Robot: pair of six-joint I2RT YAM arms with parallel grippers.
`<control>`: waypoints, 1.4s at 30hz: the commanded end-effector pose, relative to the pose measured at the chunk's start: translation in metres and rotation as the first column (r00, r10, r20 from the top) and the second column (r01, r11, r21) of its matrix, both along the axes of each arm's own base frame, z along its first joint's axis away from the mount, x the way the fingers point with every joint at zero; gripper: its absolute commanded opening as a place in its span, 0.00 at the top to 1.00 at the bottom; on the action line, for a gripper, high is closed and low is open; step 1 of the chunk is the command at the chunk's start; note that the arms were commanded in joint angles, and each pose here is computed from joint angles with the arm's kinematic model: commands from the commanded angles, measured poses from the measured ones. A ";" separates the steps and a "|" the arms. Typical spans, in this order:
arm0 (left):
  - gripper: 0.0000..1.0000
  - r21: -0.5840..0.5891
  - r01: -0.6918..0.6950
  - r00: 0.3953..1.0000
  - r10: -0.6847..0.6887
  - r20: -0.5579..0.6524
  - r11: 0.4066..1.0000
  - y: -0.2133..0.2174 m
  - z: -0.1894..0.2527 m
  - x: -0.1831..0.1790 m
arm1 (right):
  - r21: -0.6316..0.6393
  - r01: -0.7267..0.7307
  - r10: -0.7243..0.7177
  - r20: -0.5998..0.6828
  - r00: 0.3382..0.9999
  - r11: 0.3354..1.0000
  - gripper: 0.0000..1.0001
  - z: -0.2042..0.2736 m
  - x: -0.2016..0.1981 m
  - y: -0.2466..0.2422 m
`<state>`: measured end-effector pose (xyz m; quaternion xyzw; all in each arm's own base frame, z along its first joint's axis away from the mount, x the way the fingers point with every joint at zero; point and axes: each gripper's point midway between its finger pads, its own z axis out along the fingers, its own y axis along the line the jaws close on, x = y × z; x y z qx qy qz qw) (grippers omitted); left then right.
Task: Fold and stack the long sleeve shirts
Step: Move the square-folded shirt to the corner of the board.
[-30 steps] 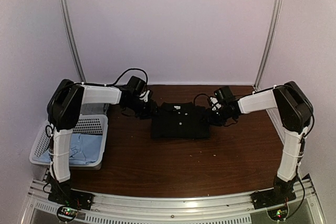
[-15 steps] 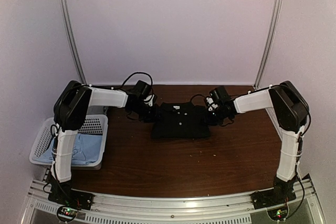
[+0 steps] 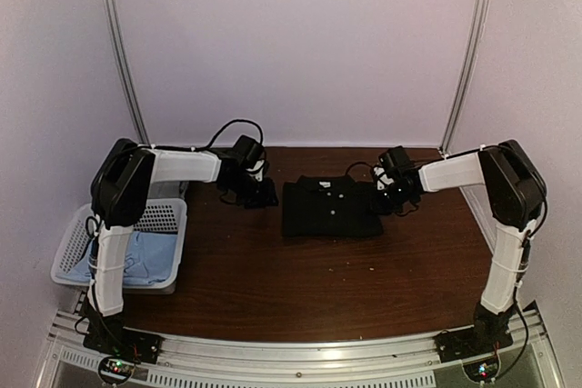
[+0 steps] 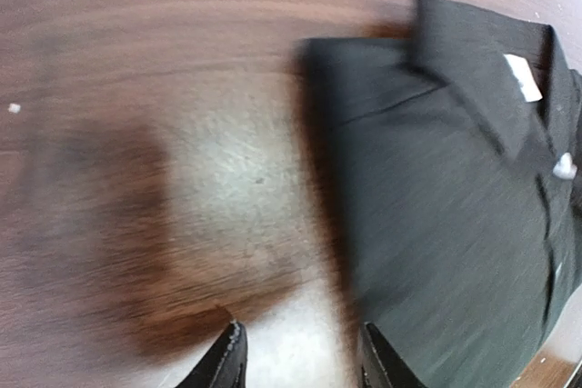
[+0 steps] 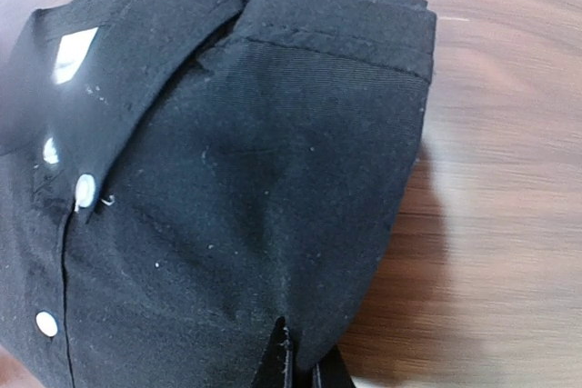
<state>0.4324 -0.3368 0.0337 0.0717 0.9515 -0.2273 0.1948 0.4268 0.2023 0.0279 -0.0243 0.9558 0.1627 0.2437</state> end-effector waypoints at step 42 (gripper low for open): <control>0.57 0.226 -0.146 0.978 0.106 0.179 0.963 0.090 0.068 0.028 | -0.368 0.497 -0.400 0.310 0.862 0.786 0.00 0.126 0.016 -0.207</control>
